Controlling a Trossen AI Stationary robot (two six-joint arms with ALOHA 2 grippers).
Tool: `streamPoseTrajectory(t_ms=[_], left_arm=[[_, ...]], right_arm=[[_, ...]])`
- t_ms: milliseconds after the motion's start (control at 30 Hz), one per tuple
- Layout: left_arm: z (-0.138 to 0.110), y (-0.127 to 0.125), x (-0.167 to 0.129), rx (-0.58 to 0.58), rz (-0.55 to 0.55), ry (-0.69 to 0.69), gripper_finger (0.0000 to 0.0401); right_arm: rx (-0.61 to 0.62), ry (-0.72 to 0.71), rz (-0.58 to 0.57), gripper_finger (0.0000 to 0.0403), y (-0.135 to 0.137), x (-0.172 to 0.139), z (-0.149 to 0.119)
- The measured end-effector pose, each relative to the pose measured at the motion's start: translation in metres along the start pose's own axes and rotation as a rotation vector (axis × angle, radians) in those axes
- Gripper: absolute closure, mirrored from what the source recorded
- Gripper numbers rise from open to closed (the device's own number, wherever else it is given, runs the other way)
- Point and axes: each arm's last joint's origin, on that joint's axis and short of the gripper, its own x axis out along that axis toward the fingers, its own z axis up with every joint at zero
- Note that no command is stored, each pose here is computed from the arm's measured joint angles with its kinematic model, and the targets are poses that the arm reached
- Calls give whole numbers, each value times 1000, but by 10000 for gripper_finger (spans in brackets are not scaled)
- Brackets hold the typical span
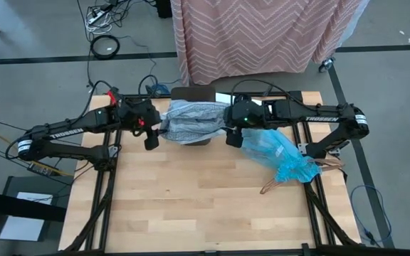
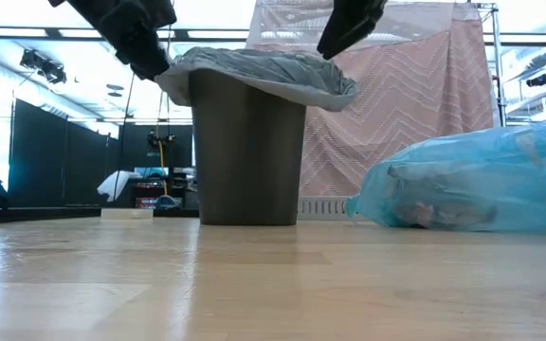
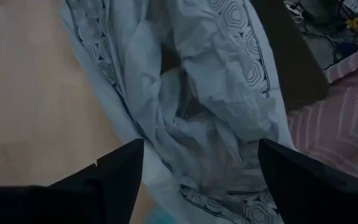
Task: Place trash/remove bag and relplace
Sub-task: Insert the new gray trash bag into the bin
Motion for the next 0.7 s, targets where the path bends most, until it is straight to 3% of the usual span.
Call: streamPoseTrajectory(t_ms=[267,367,700], left_arm=[[-2,4,-3,-7,144,41,172],[5,6,-15,-14,155,-7,171],[15,9,-36,-97,141,21,171]], right_arm=[[-18,5,8,101,2,4,0],[-23,-4,7,102,1,1,0],[-42,-86,-61,100,-8,-17,11]])
